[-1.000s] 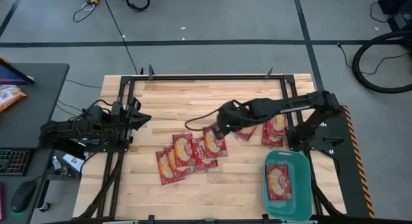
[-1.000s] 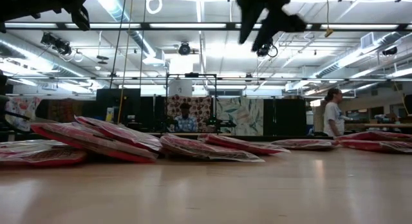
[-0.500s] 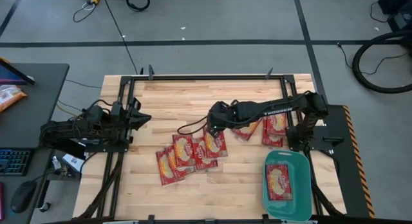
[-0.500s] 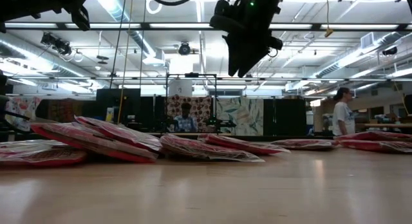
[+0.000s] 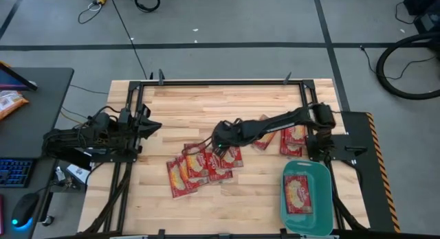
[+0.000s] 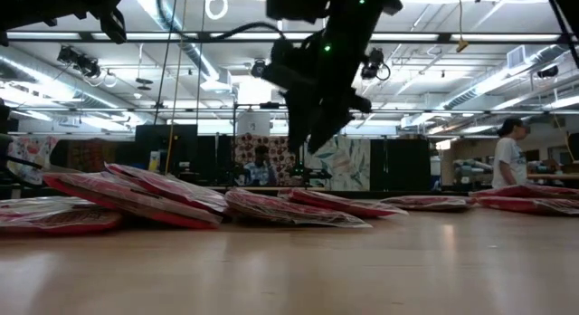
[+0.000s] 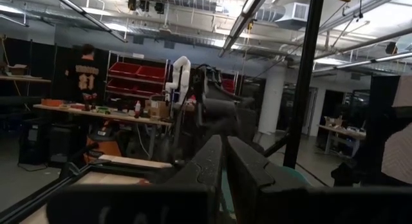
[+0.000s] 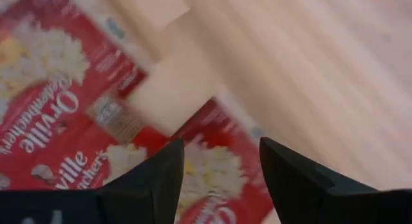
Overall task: Sort popcorn bags into baskets
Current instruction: Put the red popcorn into the green bin
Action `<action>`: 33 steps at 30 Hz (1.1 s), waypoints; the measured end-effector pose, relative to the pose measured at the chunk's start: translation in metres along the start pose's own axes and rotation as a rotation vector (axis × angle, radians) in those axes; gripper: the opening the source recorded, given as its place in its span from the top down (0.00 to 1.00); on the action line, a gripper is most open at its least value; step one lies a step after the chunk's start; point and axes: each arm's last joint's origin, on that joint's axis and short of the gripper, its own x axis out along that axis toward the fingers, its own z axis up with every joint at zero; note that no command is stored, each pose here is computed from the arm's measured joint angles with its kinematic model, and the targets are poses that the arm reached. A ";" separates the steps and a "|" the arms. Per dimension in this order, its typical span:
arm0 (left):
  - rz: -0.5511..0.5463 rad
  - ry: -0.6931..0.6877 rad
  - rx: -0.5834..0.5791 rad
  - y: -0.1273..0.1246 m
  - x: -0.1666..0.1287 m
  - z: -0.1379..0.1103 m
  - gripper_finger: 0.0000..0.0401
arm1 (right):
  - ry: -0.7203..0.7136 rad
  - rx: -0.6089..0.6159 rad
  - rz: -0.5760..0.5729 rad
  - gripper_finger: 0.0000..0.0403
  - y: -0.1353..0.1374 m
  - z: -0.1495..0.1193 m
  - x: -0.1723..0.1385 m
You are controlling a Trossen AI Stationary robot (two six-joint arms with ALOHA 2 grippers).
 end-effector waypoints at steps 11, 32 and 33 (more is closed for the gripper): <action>-0.001 0.001 0.000 0.000 0.000 0.000 0.93 | 0.044 0.038 -0.102 0.48 0.057 0.016 0.021; -0.001 0.002 0.000 0.000 0.000 0.000 0.93 | 0.237 0.107 -0.352 0.51 0.067 0.005 0.055; 0.000 0.002 0.000 0.000 0.000 0.000 0.93 | 0.241 0.099 -0.356 0.52 0.066 0.003 0.056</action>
